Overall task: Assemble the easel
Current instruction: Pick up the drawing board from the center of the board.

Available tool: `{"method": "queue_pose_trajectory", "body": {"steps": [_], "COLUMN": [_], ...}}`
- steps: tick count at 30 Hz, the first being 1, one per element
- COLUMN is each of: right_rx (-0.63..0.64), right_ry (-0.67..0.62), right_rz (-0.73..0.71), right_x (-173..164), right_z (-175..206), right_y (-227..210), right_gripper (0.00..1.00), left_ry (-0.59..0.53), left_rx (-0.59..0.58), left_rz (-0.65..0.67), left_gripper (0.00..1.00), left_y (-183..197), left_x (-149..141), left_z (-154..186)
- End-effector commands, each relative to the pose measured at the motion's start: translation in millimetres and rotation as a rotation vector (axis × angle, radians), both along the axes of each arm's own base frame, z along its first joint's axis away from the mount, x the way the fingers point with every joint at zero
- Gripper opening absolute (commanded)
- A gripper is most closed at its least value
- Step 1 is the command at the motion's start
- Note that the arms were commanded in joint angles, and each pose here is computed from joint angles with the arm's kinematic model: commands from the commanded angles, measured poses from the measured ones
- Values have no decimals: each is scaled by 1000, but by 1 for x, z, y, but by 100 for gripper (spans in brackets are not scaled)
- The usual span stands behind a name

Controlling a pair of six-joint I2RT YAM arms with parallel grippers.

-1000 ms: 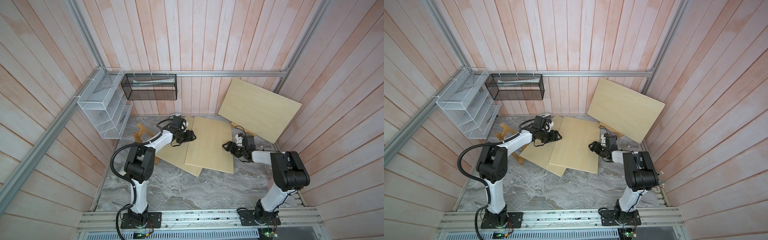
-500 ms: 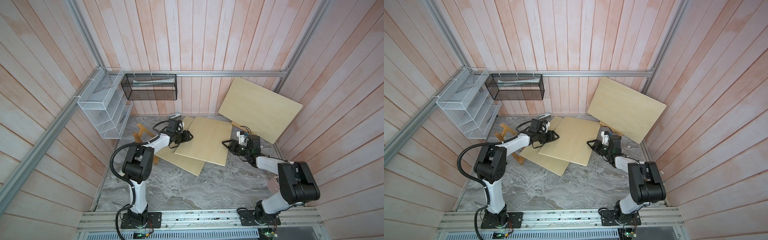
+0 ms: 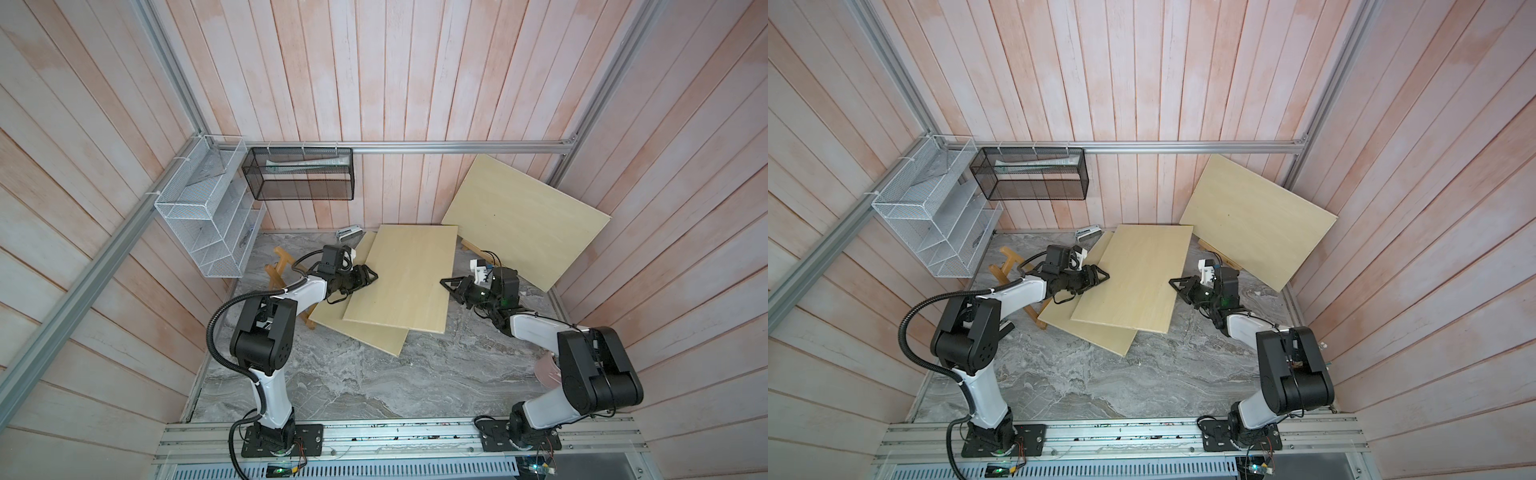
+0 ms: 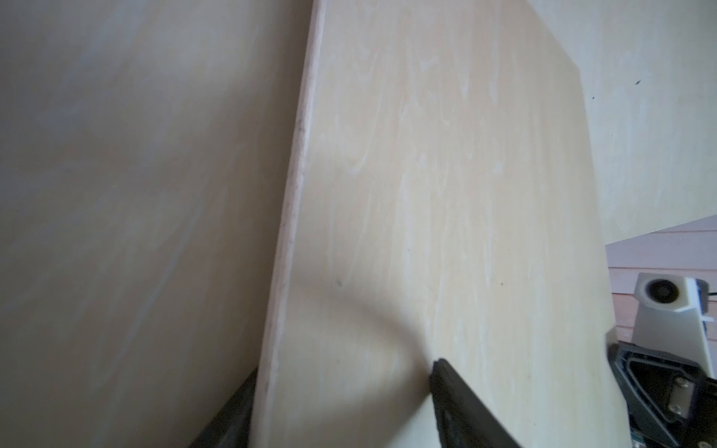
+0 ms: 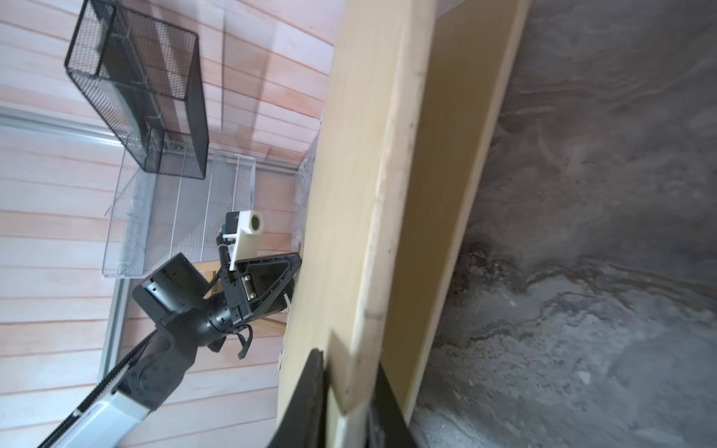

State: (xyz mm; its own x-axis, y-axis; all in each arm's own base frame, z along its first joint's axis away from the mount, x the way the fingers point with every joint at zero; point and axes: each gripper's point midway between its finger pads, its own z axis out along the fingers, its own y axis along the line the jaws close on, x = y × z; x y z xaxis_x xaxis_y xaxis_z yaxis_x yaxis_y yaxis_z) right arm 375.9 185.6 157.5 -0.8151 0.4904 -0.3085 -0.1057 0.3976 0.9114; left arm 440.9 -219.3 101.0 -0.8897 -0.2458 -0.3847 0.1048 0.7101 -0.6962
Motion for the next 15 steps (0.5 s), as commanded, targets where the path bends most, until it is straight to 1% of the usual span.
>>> {"method": "queue_pose_trajectory", "body": {"steps": [1, 6, 9, 12, 15], "right_rx": [-24, -29, -22, 4, 48], "right_ry": [-334, -358, -363, -366, -374], "right_rz": [247, 246, 239, 223, 217], "right_x": [-28, -31, -32, -36, -42], "right_z": [40, 46, 52, 55, 59], "right_y": [38, 36, 29, 19, 10], "right_gripper": [0, 0, 0, 0, 0], "left_ry": [89, 123, 132, 117, 94], "left_rx": [-25, -29, -43, -91, -173], "left_rz": [-23, -4, 8, 3, -35], "left_gripper": [73, 76, 80, 81, 81], "left_y": [0, 15, 21, 22, 14], "left_x": [-28, -47, -56, -60, -60], "left_z": [-6, -16, -20, -19, -16]}}
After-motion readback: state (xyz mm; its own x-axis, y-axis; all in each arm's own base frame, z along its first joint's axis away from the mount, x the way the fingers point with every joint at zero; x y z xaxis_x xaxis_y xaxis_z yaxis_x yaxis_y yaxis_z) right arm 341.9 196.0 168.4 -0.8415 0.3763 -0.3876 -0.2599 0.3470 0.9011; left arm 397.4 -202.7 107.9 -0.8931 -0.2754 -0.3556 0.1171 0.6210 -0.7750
